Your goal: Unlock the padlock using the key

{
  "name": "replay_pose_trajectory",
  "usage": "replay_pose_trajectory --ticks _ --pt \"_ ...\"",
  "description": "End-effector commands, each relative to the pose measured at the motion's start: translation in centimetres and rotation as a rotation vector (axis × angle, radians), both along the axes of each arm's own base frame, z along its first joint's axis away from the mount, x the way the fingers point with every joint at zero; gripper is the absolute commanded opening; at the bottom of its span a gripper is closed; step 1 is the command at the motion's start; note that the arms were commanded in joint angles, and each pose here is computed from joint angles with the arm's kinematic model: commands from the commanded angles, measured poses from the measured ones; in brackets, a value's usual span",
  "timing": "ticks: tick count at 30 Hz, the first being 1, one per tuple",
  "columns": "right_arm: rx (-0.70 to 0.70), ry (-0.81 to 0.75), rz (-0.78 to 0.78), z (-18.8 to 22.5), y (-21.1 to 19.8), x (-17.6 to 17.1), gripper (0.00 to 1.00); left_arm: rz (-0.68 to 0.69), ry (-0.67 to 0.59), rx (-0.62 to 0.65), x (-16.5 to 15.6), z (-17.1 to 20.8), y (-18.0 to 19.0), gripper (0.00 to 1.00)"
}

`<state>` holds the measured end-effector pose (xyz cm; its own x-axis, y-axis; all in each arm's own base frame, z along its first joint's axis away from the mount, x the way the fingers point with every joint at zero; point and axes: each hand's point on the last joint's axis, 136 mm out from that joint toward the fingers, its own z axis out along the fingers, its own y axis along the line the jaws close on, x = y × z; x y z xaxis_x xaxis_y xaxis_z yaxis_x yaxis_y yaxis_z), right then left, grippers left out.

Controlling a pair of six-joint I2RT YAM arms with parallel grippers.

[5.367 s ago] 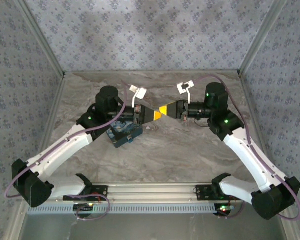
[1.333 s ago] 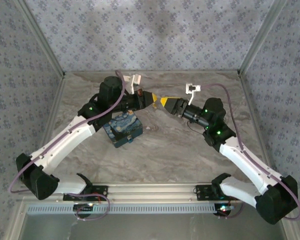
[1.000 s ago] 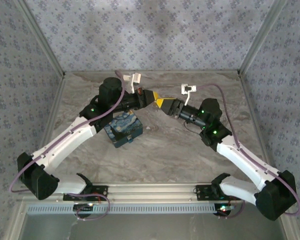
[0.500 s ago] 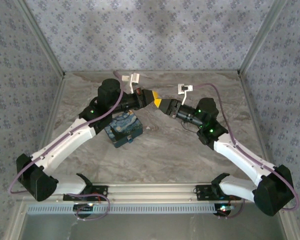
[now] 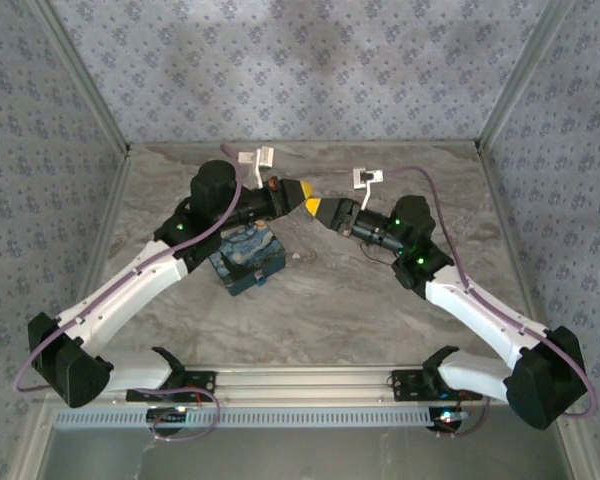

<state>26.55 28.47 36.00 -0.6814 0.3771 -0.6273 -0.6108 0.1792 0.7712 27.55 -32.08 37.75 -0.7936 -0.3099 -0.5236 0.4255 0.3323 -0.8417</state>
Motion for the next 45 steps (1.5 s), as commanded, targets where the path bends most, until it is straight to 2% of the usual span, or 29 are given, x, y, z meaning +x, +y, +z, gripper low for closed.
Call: replay_pose_trajectory --ticks 1,3,7,12,21,36,38,45 --pt "0.011 -0.009 0.031 0.4 0.5 -0.3 0.29 0.004 -0.049 -0.047 -0.5 1.9 0.3 0.0" --pt "0.017 -0.007 0.044 0.5 0.6 -0.4 0.24 0.006 -0.046 -0.048 -0.5 1.8 0.3 0.0" --pt "0.023 0.001 0.048 0.5 0.7 -0.3 0.23 0.013 -0.048 -0.053 -0.4 1.9 0.4 0.0" --pt "0.024 0.002 0.042 0.4 0.5 -0.2 0.1 0.02 -0.05 -0.052 -0.5 1.8 0.6 0.0" --pt "0.027 -0.007 0.003 0.7 -0.5 0.3 0.0 0.037 -0.06 -0.051 -0.5 1.9 1.1 0.0" --pt "0.016 -0.014 -0.01 0.9 -0.8 0.6 0.0 0.071 -0.064 -0.051 -0.4 1.6 2.2 0.0" --pt "0.014 -0.01 0.0 0.9 -0.6 0.5 0.18 0.081 -0.064 -0.056 -0.2 1.7 2.4 0.0" --pt "0.017 -0.018 0.033 1.0 -0.1 0.1 0.25 0.079 -0.065 -0.067 -0.1 1.8 2.3 0.0"
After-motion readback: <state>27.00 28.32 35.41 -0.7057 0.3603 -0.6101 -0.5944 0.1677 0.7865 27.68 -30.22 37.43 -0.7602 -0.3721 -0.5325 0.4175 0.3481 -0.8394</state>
